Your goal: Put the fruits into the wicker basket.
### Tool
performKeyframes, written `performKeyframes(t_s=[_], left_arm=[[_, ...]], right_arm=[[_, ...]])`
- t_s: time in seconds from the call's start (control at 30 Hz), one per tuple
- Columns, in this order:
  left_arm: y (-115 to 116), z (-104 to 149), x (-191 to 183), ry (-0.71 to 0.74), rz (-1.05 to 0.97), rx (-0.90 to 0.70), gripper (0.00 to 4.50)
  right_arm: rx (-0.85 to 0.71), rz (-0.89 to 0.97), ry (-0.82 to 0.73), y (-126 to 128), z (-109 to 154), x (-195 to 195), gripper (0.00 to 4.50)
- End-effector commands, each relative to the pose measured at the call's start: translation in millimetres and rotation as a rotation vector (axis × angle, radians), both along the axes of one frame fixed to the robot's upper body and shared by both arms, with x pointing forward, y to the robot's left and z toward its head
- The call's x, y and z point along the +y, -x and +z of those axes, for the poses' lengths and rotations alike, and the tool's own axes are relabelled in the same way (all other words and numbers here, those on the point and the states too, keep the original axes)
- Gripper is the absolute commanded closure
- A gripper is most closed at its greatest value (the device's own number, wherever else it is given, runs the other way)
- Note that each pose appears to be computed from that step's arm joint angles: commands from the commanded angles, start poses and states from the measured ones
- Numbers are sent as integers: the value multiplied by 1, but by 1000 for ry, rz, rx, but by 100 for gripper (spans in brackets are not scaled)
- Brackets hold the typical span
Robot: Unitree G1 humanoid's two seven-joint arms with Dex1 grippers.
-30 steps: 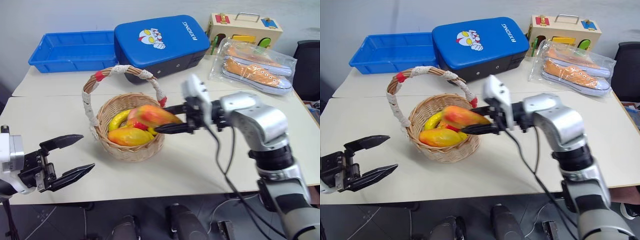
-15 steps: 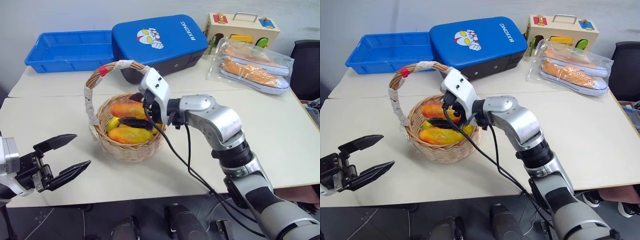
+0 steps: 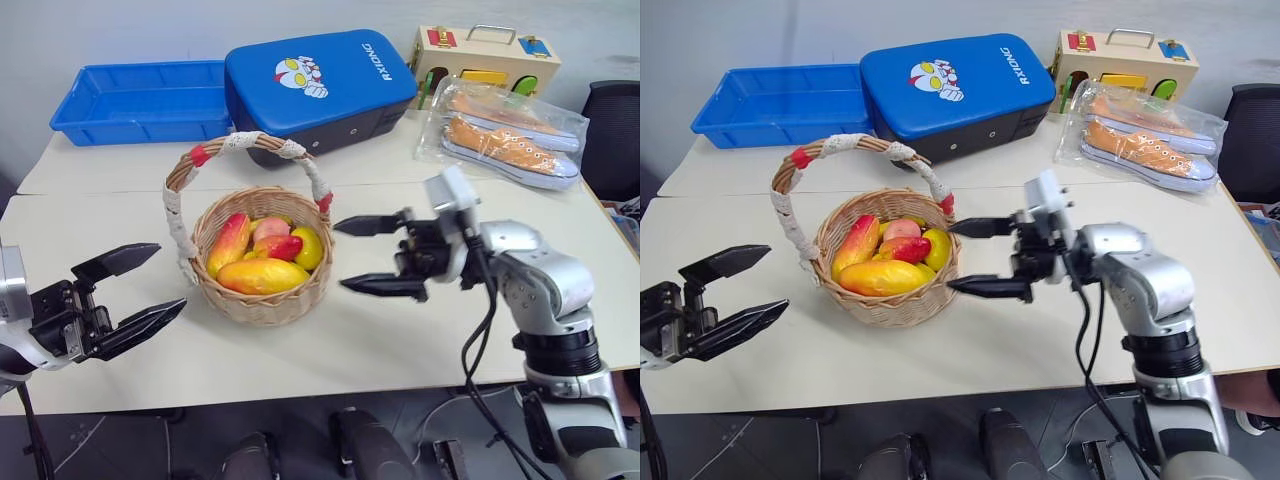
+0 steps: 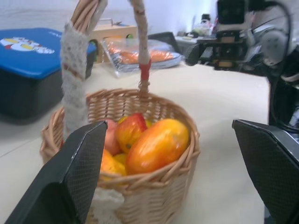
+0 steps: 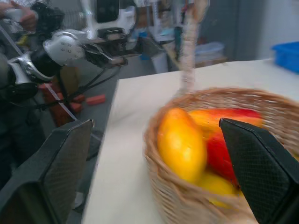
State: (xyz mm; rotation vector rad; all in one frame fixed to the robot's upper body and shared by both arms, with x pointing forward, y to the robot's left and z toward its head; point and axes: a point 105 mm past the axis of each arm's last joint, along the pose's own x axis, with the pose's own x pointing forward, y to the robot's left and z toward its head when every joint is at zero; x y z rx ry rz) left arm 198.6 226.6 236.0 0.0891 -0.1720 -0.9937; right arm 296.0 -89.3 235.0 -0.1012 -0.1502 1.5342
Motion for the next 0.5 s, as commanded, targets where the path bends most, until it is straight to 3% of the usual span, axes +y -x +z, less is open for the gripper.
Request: performKeyframes(t_s=[0.03,0.27,0.5], left_arm=[[5,13,-1,-2,-25,-30,0],[6,14,6,-22,4,-25,0],[8,5,3,-21,17,-8,0]], right_arm=[[-133,-29,26,-25,6,-15,3],[-170,72,75,-61,0,16,3],[-181,183,44,-68,9,59,3]])
